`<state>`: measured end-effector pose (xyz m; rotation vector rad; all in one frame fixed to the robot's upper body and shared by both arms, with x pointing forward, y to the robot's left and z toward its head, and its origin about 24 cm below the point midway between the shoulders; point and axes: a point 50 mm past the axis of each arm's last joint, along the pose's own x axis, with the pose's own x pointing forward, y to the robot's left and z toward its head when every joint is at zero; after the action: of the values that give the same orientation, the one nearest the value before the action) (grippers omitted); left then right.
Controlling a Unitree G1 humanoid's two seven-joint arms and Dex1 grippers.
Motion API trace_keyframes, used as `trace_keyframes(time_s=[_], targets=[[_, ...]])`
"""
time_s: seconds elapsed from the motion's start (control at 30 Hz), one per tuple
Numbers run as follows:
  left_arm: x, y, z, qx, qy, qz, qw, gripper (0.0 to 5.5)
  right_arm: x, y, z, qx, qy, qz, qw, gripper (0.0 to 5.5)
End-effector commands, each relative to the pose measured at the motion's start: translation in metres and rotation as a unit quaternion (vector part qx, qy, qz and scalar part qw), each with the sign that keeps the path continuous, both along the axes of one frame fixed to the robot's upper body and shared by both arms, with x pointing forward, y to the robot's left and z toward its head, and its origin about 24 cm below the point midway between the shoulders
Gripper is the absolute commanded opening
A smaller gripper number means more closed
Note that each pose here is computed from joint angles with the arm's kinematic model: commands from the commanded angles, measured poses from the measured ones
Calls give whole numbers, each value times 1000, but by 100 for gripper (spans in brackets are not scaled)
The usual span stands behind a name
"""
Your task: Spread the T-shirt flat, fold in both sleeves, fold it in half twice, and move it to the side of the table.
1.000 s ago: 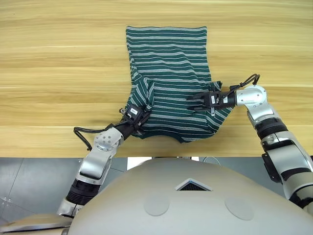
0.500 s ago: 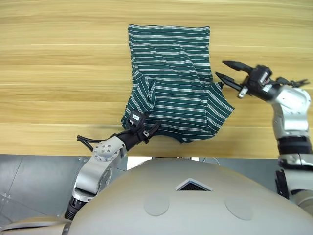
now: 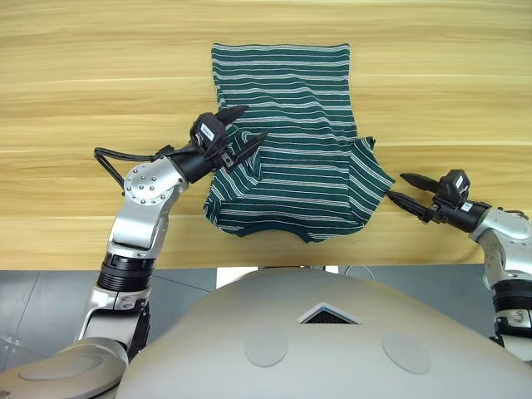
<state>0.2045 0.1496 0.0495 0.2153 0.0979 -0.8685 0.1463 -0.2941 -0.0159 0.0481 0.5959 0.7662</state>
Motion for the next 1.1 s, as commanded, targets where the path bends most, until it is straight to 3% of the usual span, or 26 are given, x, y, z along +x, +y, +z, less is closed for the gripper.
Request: trace_keyframes(time_s=[0.03, 0.17, 0.7, 1.1], targets=[[-23, 9, -25, 26, 39, -7, 999, 279, -18, 1, -20, 5, 97, -13, 995, 319], [-39, 16, -38, 26, 62, 5, 998, 279, -20, 10, -17, 31, 116, 12, 993, 319], [-45, 16, -44, 8, 72, 30, 997, 279, -5, 28, -6, 5, 89, 17, 996, 5], [-67, 11, -53, 17, 96, 15, 995, 279, 10, 25, 23, -3, 6, 84, 996, 0]])
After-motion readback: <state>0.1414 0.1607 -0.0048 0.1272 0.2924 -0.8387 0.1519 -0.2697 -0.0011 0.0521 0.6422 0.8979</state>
